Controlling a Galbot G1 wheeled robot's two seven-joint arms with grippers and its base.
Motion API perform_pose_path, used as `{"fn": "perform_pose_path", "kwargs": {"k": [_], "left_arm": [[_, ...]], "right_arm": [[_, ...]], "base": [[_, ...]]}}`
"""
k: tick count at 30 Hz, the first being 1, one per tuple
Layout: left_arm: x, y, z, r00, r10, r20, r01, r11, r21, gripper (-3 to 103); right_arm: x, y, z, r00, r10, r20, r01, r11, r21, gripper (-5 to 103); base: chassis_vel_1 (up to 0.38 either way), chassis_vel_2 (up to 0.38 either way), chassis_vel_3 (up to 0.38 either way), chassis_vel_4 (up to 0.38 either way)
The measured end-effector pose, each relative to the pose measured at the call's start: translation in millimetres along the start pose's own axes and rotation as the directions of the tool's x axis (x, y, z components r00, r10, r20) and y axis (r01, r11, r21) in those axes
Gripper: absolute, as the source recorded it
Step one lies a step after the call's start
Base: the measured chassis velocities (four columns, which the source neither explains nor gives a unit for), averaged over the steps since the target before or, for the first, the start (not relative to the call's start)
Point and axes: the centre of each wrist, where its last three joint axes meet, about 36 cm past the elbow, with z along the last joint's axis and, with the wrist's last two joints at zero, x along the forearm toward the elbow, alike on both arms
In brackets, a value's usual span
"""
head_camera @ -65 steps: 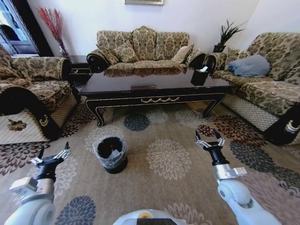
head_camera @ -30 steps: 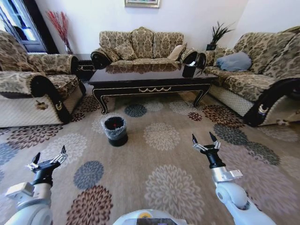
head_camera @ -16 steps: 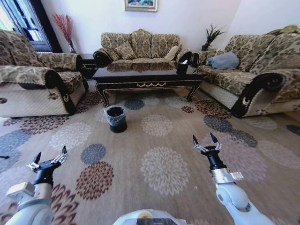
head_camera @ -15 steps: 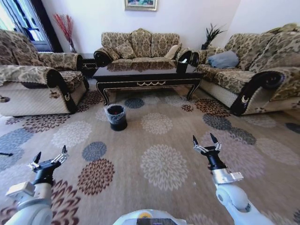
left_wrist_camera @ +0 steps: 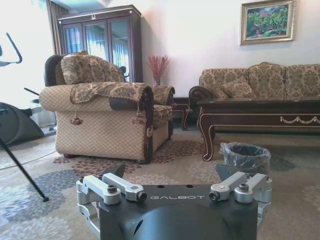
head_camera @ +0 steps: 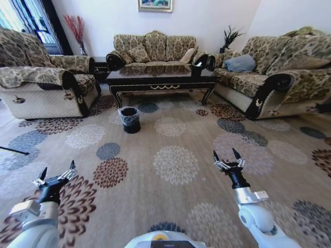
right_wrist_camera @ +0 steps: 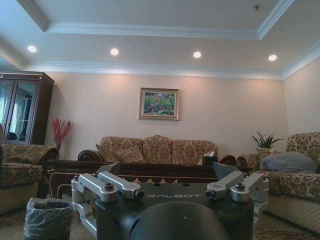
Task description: Move to the front of the table and pick up the trash from the floor, then place it into the trash bin.
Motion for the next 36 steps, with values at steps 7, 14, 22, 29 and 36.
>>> {"fn": "perform_pose_path", "kwargs": {"k": [7, 14, 22, 29, 36], "left_arm": [[1, -1.9, 1, 1.0, 0.003, -0.002, -0.003, 1.0, -0.002, 100], [2, -2.7, 1, 1.0, 0.004, 0.0, -0.004, 1.0, -0.001, 100], [4, -4.3, -2, 1.0, 0.006, 0.004, -0.006, 1.0, 0.003, 100], [8, -7.0, -5, 0.999, 0.038, -0.017, -0.038, 0.999, 0.012, 100], [10, -11.2, -4, 0.998, 0.058, -0.035, -0.058, 0.998, 0.007, 100]], "right_arm": [[1, 0, 1, 1.0, -0.001, 0.014, 0.001, 1.0, -0.004, 100], [4, -1, 2, 1.0, -0.005, 0.011, 0.005, 1.0, 0.0, 100], [7, -1, -1, 1.0, -0.028, 0.013, 0.028, 1.0, 0.003, 100], [9, -1, 0, 0.999, -0.032, 0.02, 0.032, 0.999, 0.002, 100], [10, -2, 1, 0.999, -0.031, 0.02, 0.031, 1.0, 0.006, 100]], "base": [[0.076, -0.041, -0.074, 0.056], [-0.02, 0.028, 0.026, -0.02], [0.0, 0.0, 0.0, 0.0], [0.038, -0.038, -0.045, 0.044], [0.024, -0.035, -0.028, 0.026]]}}
